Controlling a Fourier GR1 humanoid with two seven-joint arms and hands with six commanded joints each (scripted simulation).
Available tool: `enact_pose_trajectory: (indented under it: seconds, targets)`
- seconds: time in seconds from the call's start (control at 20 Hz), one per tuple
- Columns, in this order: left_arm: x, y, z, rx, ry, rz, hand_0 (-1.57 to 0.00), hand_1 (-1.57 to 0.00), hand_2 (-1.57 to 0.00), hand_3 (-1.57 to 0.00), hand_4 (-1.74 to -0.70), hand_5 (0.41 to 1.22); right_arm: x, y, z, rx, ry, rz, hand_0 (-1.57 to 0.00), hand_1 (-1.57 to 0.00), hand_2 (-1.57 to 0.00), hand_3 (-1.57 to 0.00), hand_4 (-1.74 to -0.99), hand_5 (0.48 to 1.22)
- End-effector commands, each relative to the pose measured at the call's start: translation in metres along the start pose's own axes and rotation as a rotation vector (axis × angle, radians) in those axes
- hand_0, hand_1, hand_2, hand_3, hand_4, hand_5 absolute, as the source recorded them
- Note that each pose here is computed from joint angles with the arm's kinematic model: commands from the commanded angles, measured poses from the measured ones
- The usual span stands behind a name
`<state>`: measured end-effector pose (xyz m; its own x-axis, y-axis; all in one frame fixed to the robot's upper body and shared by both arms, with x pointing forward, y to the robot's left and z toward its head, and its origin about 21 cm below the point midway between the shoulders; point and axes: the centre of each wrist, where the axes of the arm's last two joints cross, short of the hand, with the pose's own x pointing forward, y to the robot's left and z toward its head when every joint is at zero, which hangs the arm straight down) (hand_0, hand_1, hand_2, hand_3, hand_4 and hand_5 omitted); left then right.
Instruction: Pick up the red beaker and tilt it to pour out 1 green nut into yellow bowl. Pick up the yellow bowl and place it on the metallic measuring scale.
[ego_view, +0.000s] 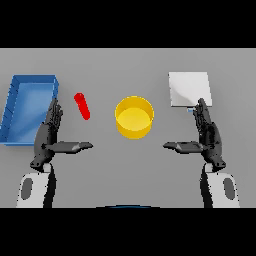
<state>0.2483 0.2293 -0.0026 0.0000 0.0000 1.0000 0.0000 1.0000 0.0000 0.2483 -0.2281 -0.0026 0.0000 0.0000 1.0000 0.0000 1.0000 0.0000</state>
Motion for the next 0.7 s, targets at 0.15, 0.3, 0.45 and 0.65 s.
enact_pose_trajectory:
  seconds: [0.15,0.3,0.45,0.65]
  targets:
    - [-0.001,0.002,0.005,0.000,-0.005,0.000,0.00,0.00,0.00,0.00,-1.14,0.660,0.000,0.006,0.000,0.002,-0.001,-0.002,0.00,0.00,0.00,0.00,-1.071,0.578]
    - [0.003,0.002,0.020,-0.045,-0.044,-0.075,0.00,0.00,0.00,0.00,-1.14,0.660,0.005,0.008,0.008,0.017,-0.090,0.150,0.00,0.00,0.00,0.00,-1.071,0.578]
    - [0.018,-0.001,0.040,-0.083,-0.063,-0.174,0.00,0.00,0.00,0.00,-1.14,0.662,0.014,0.014,0.021,0.031,-0.158,0.326,0.00,0.00,0.00,0.00,-1.064,0.577]
    - [0.026,-0.001,0.045,-0.104,-0.028,-0.198,0.00,0.00,0.00,0.00,-1.14,0.652,0.014,0.015,0.025,0.055,-0.145,0.321,0.00,0.00,0.00,0.00,-1.118,0.600]
